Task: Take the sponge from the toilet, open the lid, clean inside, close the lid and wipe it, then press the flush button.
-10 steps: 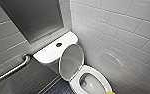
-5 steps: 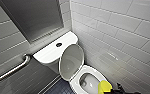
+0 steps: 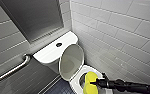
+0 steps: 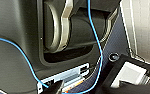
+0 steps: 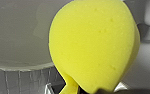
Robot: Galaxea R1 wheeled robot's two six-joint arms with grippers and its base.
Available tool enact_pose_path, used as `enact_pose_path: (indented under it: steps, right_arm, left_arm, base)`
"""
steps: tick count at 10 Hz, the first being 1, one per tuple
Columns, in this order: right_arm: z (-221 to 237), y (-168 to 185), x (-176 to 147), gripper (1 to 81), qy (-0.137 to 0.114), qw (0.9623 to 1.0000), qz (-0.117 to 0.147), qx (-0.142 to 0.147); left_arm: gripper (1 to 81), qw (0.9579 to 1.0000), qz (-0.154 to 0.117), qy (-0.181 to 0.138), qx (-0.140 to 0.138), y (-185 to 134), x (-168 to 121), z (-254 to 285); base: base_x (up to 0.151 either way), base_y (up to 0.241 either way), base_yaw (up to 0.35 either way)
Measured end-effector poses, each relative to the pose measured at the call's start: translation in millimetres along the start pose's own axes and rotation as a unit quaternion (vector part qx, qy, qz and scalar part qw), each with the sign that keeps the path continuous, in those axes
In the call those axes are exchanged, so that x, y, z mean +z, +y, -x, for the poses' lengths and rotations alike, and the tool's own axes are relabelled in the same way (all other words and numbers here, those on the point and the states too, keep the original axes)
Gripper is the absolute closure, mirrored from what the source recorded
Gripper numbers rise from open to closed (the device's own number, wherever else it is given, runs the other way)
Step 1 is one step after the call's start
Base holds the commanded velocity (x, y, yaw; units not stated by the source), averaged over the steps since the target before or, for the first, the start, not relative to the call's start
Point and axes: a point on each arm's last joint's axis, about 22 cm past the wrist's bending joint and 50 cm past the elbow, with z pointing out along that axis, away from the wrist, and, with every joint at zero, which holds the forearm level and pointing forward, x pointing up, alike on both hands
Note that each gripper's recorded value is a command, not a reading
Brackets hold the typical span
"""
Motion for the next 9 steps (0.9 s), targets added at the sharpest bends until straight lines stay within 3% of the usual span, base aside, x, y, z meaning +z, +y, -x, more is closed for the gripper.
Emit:
enact_pose_path:
  steps: [5,7,9]
  right_arm:
    - [-17,7,94,81.1,0.003,0.9992,0.040,0.007]
    - [-31,11,126,81.1,0.018,0.9978,0.064,0.011]
    - [-48,-7,153,81.1,0.033,0.9970,0.070,0.005]
  left_arm:
    - [1.0,1.0000,-0.009,-0.002,0.000,-8,0,2]
    - [1.0,1.0000,-0.006,-0.002,-0.001,-5,2,1]
    - [1.0,1.0000,-0.009,-0.002,0.000,-7,2,1]
  base:
    - [0.000,0.000,0.000]
    - [0.000,0.000,0.000]
    - [0.000,0.000,0.000]
